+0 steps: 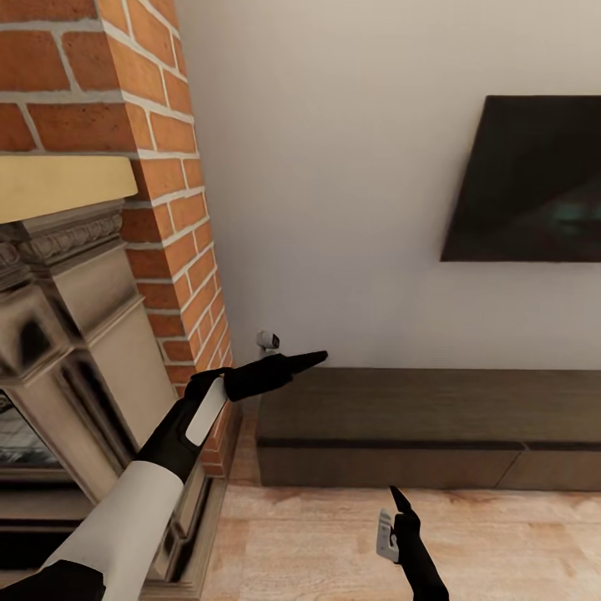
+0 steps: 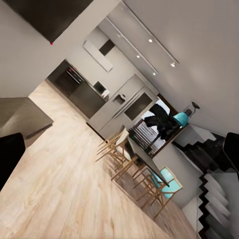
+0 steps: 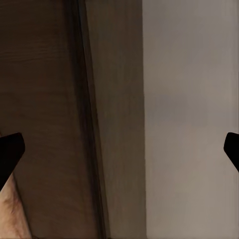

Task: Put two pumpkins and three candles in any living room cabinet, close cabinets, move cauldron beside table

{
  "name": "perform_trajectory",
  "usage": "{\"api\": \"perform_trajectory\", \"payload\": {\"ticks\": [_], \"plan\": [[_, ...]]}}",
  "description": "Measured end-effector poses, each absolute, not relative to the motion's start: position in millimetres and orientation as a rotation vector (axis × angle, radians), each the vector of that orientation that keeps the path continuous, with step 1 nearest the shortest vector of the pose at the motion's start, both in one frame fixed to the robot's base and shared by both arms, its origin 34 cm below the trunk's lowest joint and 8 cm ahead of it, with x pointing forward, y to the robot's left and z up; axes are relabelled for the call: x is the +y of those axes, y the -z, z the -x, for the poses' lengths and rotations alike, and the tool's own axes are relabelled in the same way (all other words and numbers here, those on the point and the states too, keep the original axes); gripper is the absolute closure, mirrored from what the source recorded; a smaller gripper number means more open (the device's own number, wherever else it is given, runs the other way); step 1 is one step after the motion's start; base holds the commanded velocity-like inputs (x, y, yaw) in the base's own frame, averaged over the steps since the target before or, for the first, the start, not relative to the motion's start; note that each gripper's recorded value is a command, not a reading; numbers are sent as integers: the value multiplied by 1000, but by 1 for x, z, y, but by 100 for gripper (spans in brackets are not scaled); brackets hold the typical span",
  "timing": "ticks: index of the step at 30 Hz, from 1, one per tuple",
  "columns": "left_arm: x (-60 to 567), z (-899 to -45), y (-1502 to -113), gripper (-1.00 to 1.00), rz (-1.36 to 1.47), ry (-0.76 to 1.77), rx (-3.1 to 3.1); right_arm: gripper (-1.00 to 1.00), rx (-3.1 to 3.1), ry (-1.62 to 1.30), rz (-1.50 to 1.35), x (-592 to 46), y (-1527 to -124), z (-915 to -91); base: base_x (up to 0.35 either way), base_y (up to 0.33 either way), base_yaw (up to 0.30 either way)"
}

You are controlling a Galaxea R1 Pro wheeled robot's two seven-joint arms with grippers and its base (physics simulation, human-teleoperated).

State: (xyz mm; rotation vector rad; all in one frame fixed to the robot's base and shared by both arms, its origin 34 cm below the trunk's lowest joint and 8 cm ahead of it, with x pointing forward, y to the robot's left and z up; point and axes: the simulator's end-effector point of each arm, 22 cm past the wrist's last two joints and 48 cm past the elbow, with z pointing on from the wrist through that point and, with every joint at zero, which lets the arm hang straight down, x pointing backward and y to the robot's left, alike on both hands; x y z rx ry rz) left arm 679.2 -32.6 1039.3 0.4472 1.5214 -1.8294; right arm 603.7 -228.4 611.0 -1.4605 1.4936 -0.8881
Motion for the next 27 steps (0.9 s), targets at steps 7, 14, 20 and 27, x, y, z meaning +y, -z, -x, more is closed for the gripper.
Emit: {"api": "perform_trajectory", "payload": {"ticks": [7,14,20,27], "plan": [[-33,-679,-1039,-100,-448,1830,1522,-100,1494,886,1459,-228,-611,-604,8,0,0],[-34,-679,-1039,-100,-450,1829,1521,-100,1493,884,1458,-227,-611,-604,0,-131,0],[-34,-679,-1038,-100,-445,1830,1523,-100,1491,887,1456,-227,-612,-605,0,-145,0],[-32,-680,-1038,-100,-443,1829,1521,-100,1490,888,1455,-227,-613,-605,0,-12,0]]}}
